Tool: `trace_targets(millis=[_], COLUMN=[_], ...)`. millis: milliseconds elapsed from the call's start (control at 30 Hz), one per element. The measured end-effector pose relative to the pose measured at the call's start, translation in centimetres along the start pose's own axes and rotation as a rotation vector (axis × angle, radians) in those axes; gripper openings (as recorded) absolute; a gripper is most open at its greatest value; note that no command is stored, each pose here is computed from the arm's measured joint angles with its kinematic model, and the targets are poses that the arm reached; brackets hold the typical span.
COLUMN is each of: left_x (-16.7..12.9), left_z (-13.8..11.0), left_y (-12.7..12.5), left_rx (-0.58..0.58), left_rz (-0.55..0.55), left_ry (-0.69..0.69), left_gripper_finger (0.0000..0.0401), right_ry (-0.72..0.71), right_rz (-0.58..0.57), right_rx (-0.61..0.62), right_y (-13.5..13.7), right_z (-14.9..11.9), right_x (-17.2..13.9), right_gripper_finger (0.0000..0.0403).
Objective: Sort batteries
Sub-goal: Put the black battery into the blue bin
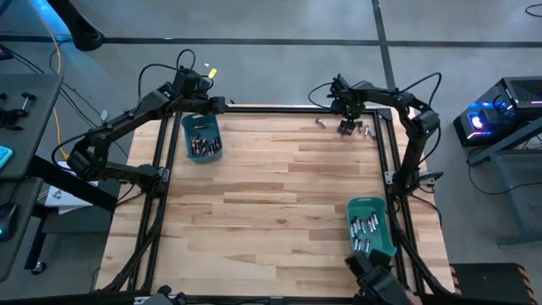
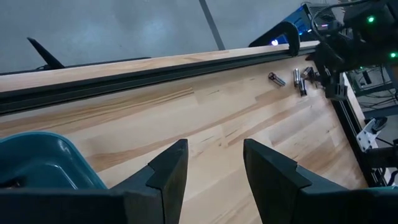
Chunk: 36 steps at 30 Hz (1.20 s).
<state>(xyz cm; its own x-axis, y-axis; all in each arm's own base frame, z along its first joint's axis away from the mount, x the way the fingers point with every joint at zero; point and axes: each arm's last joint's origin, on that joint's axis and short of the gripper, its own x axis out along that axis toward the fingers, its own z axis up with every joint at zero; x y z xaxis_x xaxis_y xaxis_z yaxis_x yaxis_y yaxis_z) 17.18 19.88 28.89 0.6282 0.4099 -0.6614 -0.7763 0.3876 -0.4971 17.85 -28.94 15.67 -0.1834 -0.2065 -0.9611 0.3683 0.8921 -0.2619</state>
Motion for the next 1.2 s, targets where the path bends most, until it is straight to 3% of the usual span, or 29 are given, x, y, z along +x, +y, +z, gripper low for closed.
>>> trace_targets(millis=[167, 367, 767, 1033, 1200], left_x=[0.0, 0.0, 0.0, 0.0, 0.0], left_z=[0.0, 0.0, 0.0, 0.0, 0.1], left_y=[0.0, 0.0, 0.0, 0.0, 0.0], left_rx=[0.0, -0.001, -0.002, -0.001, 0.002], left_rz=[0.003, 0.005, 0.004, 0.004, -0.002], left_ry=[-0.001, -0.002, -0.004, -0.005, -0.013], left_gripper_finger=[0.015, 0.015, 0.015, 0.015, 0.015], right_ry=[0.034, 0.057, 0.082, 0.054, -0.14], right_rz=[0.072, 0.038, 0.031, 0.122, 0.243], right_rx=[0.027, 0.017, 0.011, 0.081, 0.233], right_y=[-0.4, -0.1, 0.0, 0.3, 0.5], right_z=[-0.4, -0.1, -0.2, -1.0, -1.6], right_x=[1.6, 1.8, 1.9, 0.3, -3.6], right_gripper_finger=[0.0239, 0.0199, 0.0018, 0.0013, 0.0012])
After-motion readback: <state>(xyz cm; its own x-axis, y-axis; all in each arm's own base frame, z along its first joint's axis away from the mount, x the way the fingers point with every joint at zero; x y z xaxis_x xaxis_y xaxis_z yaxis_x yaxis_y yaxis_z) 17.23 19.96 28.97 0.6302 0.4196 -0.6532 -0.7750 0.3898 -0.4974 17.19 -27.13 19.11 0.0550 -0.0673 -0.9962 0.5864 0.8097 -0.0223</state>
